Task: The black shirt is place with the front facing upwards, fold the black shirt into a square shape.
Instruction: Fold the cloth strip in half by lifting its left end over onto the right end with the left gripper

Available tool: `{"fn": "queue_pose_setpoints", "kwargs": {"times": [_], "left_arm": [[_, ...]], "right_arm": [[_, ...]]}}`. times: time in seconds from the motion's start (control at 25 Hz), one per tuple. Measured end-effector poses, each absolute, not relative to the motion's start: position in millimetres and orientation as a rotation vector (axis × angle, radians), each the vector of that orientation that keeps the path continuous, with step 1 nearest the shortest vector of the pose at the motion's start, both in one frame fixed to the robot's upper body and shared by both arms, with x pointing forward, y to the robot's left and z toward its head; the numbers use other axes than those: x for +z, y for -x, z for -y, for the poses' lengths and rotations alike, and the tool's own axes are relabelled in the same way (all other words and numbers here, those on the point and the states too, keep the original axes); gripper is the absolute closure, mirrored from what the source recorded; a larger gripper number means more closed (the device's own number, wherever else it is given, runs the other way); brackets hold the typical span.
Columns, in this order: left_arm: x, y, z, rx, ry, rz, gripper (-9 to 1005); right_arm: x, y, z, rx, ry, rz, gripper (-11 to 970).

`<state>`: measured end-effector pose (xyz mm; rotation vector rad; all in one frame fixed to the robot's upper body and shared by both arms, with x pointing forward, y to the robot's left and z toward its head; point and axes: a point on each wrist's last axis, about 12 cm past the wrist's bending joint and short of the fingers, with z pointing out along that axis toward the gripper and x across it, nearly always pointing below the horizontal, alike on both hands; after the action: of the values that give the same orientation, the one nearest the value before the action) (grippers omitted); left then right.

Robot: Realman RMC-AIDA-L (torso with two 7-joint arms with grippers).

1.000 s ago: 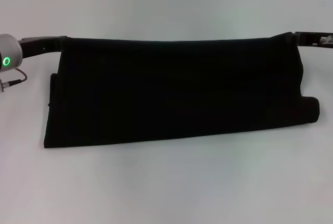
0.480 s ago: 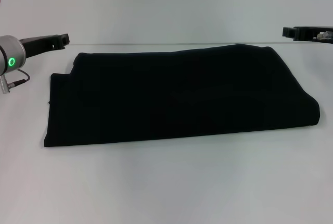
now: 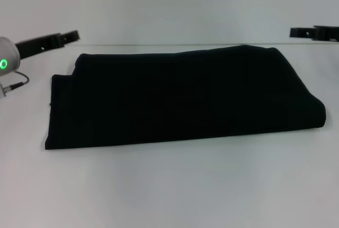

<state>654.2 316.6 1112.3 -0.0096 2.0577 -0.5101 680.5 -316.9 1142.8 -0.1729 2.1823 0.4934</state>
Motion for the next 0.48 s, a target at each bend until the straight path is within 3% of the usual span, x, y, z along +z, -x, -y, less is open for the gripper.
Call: {"fn": "queue_pose_setpoints", "kwargs": {"times": [0.24,0.48], "left_arm": [[1119,-629,-315,-0.7,-0.179,-2.057,241],[1111,-608,-313,-0.772,-0.312,-2.082,243]], "right_arm": [[1150,-655,340,0.669,0.147,-2.251,185],[1144,-637,336,0.794,0.197,-2.306,210]]}}
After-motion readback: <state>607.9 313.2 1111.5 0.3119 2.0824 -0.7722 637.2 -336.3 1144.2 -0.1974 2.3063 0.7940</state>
